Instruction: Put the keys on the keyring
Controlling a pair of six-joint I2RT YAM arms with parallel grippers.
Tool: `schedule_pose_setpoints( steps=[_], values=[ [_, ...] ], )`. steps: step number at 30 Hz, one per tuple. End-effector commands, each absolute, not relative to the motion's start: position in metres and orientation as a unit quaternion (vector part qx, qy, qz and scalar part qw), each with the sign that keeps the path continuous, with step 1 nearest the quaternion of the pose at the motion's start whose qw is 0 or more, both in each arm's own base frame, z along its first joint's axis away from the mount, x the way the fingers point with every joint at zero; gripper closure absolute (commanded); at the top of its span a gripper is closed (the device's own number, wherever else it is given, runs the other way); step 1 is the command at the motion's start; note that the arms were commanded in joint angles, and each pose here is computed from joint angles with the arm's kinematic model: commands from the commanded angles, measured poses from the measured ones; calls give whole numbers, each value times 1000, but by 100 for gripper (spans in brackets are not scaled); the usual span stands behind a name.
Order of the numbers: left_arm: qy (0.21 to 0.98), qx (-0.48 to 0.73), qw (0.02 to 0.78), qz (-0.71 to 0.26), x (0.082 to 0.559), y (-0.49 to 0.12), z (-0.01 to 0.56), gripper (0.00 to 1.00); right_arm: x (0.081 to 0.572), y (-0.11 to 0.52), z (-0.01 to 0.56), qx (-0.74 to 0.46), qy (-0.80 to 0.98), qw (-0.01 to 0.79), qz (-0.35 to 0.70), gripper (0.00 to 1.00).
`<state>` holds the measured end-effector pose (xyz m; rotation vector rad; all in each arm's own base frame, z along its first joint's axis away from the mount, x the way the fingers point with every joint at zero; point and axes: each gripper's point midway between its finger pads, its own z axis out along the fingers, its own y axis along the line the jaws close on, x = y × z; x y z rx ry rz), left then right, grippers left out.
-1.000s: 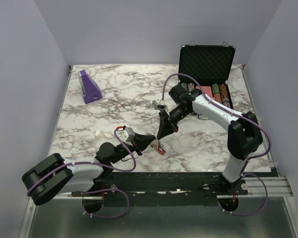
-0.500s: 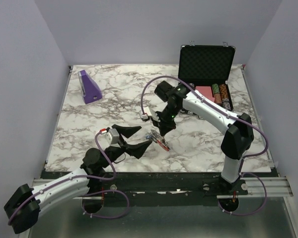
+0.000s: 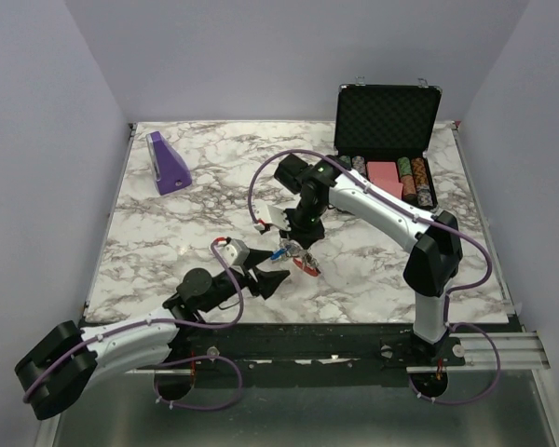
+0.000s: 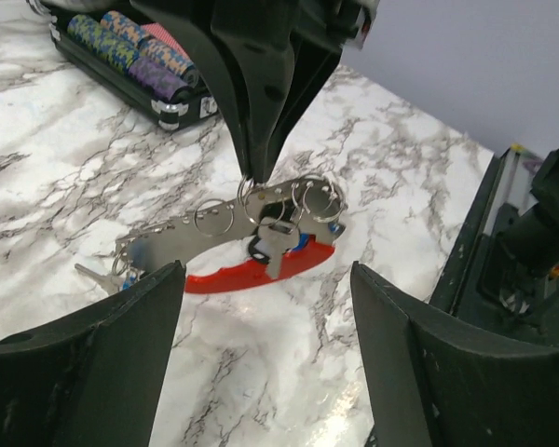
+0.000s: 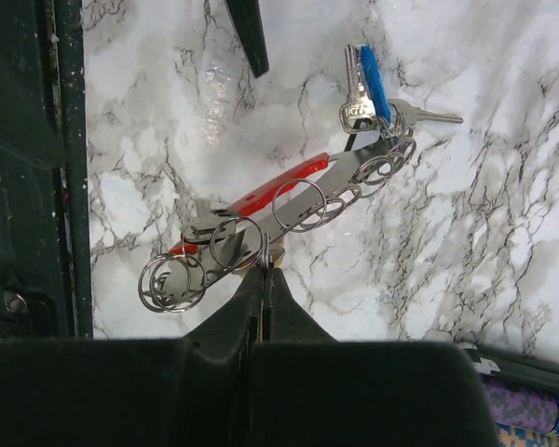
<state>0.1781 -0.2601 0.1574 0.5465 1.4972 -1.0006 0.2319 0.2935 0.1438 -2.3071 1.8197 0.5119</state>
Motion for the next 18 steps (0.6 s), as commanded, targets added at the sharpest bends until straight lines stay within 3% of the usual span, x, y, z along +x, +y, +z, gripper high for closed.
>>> schedule_pose_setpoints(
  steps=[1,8,18],
  values=[
    [593,247,633,-433,188,-272,189,30,214,283,153,-768,612,49,183,99],
    [571,256,654,-425,196,-279,196,41,206,289,157,-768,602,55,212,99],
    [536,264,673,-436,191,-279,195,48,196,297,170,-768,588,72,246,99]
  ],
)
